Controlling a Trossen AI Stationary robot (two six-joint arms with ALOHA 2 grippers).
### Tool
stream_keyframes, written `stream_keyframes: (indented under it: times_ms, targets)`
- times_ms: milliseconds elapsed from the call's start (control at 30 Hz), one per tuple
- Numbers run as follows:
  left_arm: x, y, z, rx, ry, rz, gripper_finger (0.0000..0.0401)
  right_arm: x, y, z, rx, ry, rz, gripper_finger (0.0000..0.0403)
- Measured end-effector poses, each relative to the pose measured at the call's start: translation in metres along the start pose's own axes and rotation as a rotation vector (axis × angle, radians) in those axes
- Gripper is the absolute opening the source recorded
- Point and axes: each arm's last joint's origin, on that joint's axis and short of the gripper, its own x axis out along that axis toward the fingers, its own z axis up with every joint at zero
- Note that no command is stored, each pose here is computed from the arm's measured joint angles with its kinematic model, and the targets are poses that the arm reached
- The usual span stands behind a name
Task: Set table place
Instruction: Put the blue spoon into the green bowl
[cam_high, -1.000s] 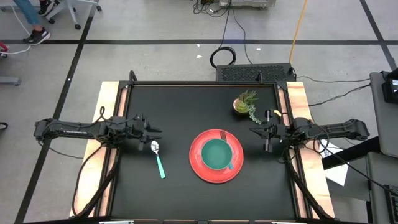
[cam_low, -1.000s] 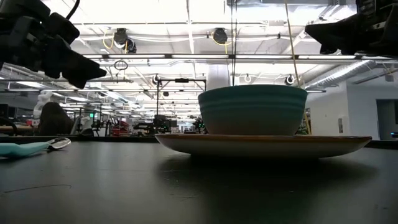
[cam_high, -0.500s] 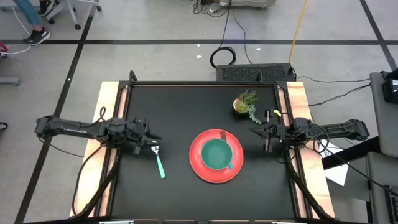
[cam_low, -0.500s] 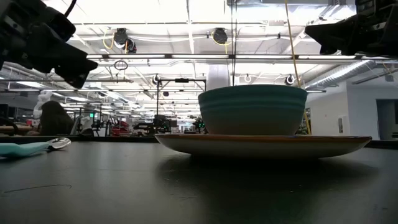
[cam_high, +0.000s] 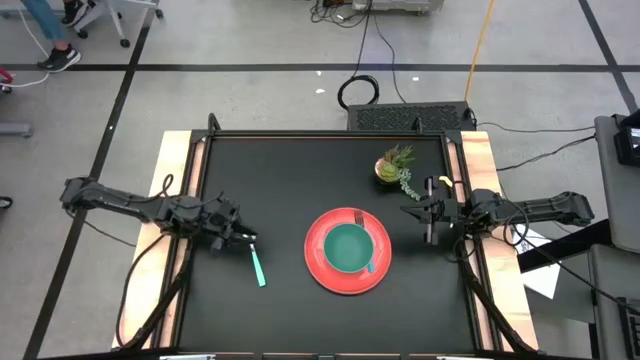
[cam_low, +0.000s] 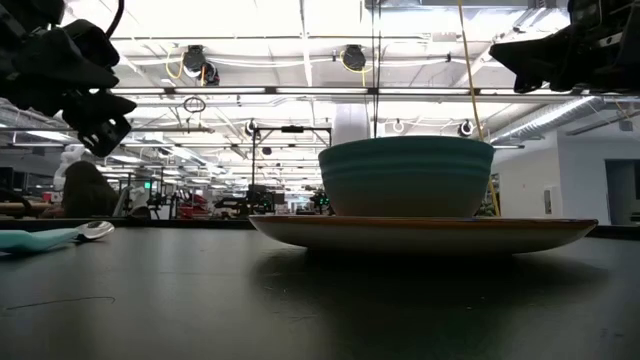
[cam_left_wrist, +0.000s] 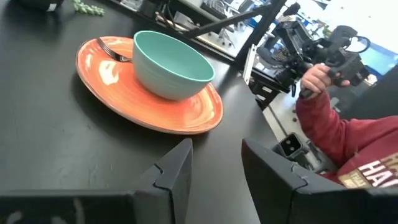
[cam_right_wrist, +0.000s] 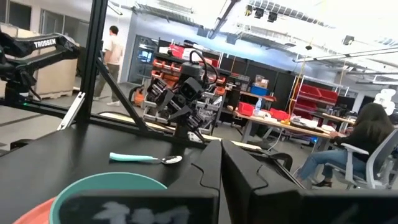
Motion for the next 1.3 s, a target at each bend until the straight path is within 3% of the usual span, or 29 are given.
stream_keyframes:
  times_ms: [333, 867, 1300]
  targets:
    - [0.001, -0.005, -0.005, 0.022, -0.001, 0.046, 0.0143, 0.000, 0.000, 0.000, 0.013, 0.000, 0.000, 0.0000]
    - [0.020, -0.009, -0.025, -0.164, 0.150, 0.098, 0.0143, 0.000, 0.000, 0.000, 0.026, 0.000, -0.001, 0.0000]
    - [0.023, -0.013, -0.029, 0.139, 0.208, 0.002, 0.0143, 0.000, 0.000, 0.000, 0.026, 0.001, -0.001, 0.0000]
